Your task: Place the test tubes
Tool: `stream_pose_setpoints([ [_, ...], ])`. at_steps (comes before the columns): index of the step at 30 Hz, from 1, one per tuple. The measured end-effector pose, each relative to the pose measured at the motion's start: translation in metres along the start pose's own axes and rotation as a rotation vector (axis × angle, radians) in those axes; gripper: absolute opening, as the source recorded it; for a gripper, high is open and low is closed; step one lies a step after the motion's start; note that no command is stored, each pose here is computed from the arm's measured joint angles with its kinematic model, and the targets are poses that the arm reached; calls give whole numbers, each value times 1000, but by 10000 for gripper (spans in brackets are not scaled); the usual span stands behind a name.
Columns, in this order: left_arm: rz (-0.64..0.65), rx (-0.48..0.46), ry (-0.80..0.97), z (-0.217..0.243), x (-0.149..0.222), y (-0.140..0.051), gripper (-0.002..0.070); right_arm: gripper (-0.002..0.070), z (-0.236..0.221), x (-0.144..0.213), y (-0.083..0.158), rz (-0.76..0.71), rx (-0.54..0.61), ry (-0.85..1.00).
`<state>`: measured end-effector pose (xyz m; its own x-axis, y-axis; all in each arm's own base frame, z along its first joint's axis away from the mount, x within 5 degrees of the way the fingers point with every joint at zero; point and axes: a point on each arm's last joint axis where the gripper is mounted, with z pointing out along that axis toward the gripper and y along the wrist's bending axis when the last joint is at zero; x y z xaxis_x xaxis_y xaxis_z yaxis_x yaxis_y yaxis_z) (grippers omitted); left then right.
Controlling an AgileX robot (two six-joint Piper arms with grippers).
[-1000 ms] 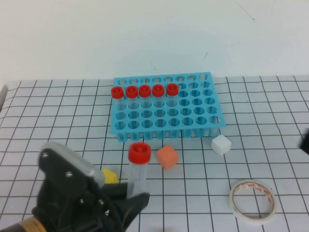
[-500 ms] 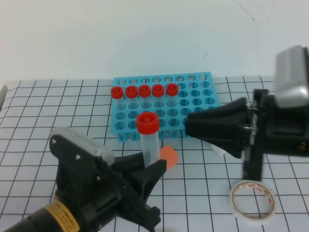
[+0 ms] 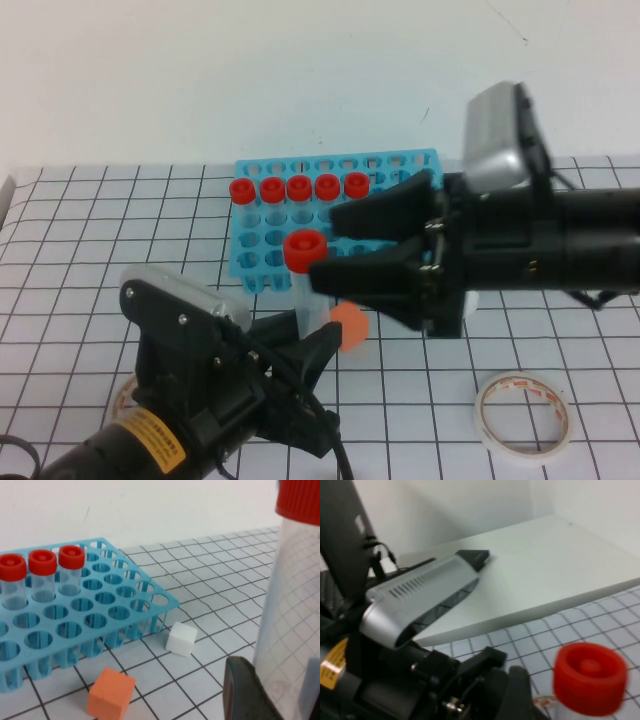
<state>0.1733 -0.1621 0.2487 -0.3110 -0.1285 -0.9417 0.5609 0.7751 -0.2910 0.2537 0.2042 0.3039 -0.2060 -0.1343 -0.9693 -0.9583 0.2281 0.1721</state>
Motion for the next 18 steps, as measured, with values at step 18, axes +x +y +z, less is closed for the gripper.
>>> stream_pose_setpoints([
  [18,9,11,-48,0,-4,-1,216,338,26,-12,2,-50,-61,-10],
])
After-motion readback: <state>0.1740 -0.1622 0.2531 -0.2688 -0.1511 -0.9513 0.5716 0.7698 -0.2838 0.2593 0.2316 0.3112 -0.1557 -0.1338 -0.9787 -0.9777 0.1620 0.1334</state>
